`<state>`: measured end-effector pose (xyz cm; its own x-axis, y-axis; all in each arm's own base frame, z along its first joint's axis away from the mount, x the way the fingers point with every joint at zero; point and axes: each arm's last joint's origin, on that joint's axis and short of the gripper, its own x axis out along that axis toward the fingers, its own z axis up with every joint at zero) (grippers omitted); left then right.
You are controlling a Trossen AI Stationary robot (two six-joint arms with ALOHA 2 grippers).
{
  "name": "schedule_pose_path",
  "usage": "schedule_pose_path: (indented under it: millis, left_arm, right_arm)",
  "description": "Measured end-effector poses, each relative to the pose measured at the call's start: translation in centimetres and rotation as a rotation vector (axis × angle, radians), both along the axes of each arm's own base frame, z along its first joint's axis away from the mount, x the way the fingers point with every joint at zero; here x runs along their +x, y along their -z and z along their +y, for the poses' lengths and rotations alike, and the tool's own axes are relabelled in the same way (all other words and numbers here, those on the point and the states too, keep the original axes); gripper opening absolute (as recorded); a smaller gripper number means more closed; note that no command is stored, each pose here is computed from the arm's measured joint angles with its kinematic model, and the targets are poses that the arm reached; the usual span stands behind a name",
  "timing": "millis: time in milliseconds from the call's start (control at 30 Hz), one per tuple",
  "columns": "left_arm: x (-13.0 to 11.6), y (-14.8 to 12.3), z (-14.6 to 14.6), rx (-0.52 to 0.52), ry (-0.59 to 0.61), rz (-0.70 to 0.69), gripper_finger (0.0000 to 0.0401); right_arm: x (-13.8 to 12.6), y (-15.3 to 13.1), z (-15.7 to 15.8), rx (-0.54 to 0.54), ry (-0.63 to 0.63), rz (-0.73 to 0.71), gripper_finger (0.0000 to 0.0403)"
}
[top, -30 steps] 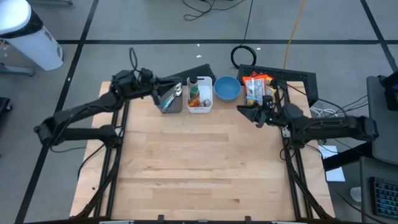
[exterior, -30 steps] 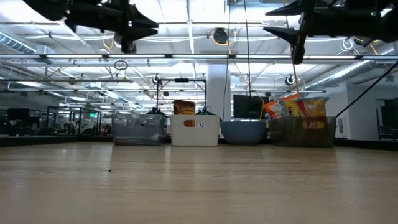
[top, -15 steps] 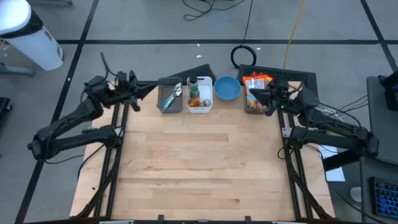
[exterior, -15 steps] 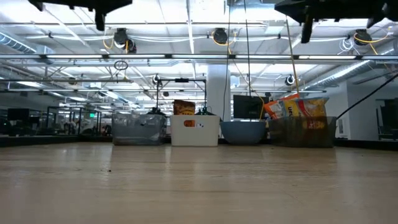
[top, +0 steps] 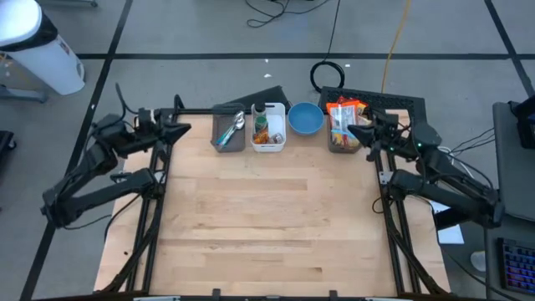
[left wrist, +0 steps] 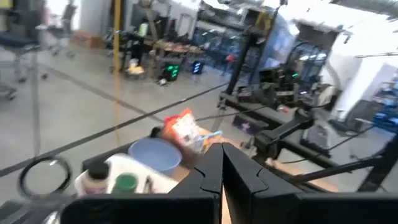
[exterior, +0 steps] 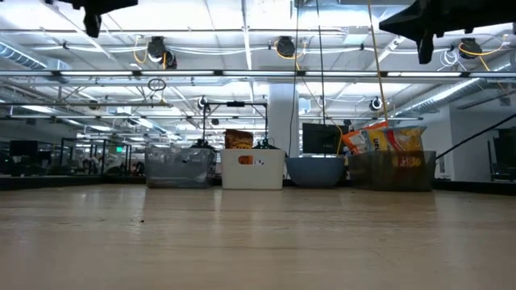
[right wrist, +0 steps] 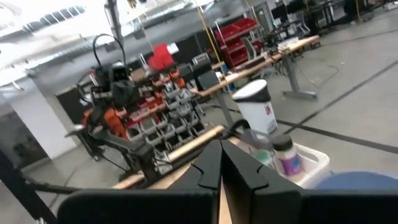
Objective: Pick & Place Food Item
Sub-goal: Return to Home Position
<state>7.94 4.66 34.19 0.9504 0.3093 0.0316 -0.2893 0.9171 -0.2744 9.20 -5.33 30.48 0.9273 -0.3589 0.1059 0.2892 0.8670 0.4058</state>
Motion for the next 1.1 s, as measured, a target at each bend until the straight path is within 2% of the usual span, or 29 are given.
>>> schedule_pose_path:
  millis: [200,400,533,733,867,967,1100]
  left_arm:
    - [-1.0,1.7,-0.5,-0.013,-0.077,-0.032,0.0009]
    - [-0.9,5.6,-0.3,-0.085,-0.084,-0.206,0.0011]
    - [-0.8,7.9,-0.1,-0.123,-0.098,-0.263,0.0004]
    - [-0.8,9.2,-0.1,-0.145,-0.123,-0.255,0.001]
    - [-0.7,10.1,0.0,-0.177,-0.15,-0.17,0.0005]
    - [-0.7,10.8,0.2,-0.22,-0.181,-0.118,0.0012]
    - [-0.7,10.9,0.1,-0.222,-0.182,-0.108,0.0004]
  right_arm:
    - [-1.3,0.5,0.6,-0.002,0.085,0.045,0.0]
    - [-3.0,0.6,1.4,-0.039,0.159,0.028,0.0]
    - [-4.1,1.2,2.0,-0.033,0.217,0.056,0.0]
    - [-5.5,2.2,2.8,0.003,0.244,0.093,0.0]
    - [-6.1,3.0,3.1,0.029,0.283,0.131,0.0]
    - [-5.9,3.8,2.9,0.054,0.297,0.148,0.0]
    - [-5.1,5.1,2.4,0.066,0.296,0.166,0.0]
